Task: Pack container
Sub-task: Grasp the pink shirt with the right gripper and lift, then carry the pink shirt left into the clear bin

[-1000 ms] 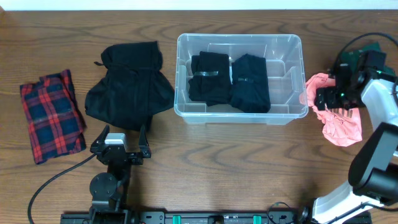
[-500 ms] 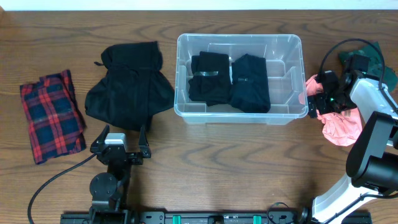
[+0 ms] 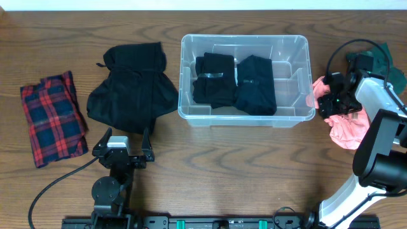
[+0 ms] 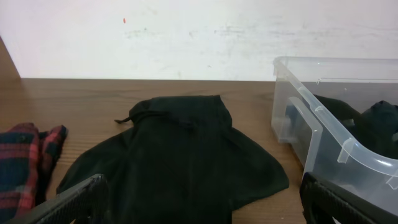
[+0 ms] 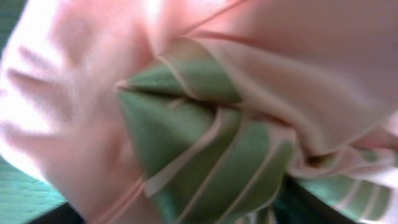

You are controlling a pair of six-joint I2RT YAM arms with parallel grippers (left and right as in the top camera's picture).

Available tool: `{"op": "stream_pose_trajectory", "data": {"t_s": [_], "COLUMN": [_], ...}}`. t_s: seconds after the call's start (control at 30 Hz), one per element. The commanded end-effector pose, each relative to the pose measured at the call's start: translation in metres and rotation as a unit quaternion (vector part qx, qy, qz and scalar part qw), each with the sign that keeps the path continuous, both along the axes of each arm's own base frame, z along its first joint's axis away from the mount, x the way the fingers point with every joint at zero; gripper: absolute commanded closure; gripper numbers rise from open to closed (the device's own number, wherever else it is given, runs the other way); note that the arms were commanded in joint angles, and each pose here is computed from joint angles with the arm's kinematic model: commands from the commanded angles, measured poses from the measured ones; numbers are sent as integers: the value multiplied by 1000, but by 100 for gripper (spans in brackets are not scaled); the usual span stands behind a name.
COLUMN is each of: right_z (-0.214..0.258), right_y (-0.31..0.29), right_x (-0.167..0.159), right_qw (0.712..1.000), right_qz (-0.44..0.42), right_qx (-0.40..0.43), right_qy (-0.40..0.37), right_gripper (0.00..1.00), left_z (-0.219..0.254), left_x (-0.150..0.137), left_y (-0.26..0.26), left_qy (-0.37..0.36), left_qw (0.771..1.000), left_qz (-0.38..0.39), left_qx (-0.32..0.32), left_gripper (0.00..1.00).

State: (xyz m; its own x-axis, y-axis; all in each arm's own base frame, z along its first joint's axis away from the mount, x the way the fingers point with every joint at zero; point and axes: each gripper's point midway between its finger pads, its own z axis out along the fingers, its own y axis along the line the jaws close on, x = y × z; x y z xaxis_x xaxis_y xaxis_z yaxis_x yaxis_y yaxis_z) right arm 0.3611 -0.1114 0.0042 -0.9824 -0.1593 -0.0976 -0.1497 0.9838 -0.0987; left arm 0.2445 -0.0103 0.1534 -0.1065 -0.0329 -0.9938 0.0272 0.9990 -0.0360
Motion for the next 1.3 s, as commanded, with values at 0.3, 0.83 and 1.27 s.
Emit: {"op": "stream_pose_trajectory", "data": {"t_s": [0.3,0.83,1.27], "right_z": [-29,123,249], "right_y": [14,34,180], "right_x": [-18,66,75], "right_qw": [998,988,951], "right_qz": [-24,-53,153], "right_qx": [25,83,91], "right_qy": [47,-118,-252], "right_gripper": [99,99,99], "left_z": [-17,-17,-17], "left_x": [-1,-1,-1], "left_y": [4,4,4], "left_qy": [25,25,25], "left_qw": [1000,1000,1000], "left_qz": [11,11,11], "left_qx": [7,7,7], "left_gripper": [2,2,2]}}
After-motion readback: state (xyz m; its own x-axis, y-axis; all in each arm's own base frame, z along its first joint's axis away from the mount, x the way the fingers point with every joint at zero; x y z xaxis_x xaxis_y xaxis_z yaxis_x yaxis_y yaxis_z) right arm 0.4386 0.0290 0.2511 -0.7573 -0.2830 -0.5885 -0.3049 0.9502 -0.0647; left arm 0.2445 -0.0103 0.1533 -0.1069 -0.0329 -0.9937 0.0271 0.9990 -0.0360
